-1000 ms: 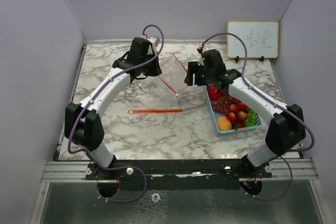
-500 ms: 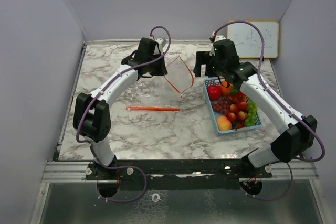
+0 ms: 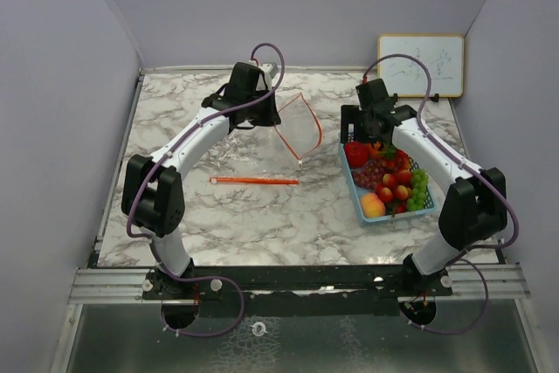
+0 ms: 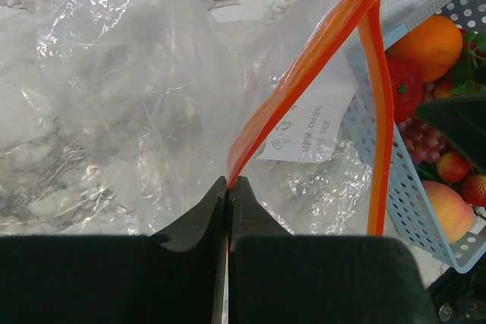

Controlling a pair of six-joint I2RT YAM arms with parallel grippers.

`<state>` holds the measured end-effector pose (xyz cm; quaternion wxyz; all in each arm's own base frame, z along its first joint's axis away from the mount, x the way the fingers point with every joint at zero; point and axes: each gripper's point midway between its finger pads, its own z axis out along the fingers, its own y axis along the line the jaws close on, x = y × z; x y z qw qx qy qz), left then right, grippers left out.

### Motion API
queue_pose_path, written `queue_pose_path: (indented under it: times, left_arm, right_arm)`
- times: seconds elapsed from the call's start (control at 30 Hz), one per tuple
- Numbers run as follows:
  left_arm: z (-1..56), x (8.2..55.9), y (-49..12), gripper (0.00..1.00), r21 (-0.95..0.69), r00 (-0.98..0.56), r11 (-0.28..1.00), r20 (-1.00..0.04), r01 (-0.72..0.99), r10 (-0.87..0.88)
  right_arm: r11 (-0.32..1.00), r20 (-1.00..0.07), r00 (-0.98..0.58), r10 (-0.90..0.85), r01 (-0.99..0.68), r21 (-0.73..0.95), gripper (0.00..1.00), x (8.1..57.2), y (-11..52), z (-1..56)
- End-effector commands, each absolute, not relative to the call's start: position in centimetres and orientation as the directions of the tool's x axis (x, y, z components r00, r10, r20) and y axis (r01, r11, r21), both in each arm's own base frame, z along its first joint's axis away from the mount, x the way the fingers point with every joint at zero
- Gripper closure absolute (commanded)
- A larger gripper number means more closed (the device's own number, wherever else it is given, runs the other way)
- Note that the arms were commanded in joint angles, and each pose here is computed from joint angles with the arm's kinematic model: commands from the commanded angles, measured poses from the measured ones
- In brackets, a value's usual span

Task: Place the food in the zip-top bag and seal the zipper
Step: Pick up the fake fruit from the bin.

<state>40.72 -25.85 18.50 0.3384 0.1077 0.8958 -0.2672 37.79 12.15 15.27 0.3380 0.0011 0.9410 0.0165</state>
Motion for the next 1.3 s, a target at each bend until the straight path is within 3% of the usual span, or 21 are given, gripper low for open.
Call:
queue_pose_path:
  times: [0.0,0.37,0.43,0.77,1.27]
  left_arm:
    - [20.4,40.9,-26.7,1.0,-0.427,-0.718,0.804,-0.696,0.414,0.0]
    - [20.6,40.4,-26.4,1.0,-0.422,-0.716,0.804,-0.698,0.418,0.006]
    - [20.7,40.3,-26.3,1.0,-0.42,-0.716,0.806,-0.699,0.417,0.006]
    - [20.5,40.6,-26.6,1.0,-0.423,-0.719,0.803,-0.694,0.419,0.009]
    - [20.3,40.8,-27.0,1.0,-0.436,-0.73,0.795,-0.684,0.422,0.012]
  right_arm:
    - [0.999,-0.571,-0.82,0.038,0.009,0.053,0.16,37.8,12.3,11.8]
    - [0.995,-0.512,-0.853,0.103,0.091,0.048,0.23,37.5,10.7,7.7]
    - [0.993,-0.537,-0.834,0.122,0.097,0.074,0.29,38.0,10.8,8.8]
    - [0.987,-0.638,-0.759,0.135,0.05,0.15,0.28,39.3,11.9,15.5]
    - [0.99,-0.566,-0.812,0.142,0.124,0.069,0.28,40.2,9.6,8.8]
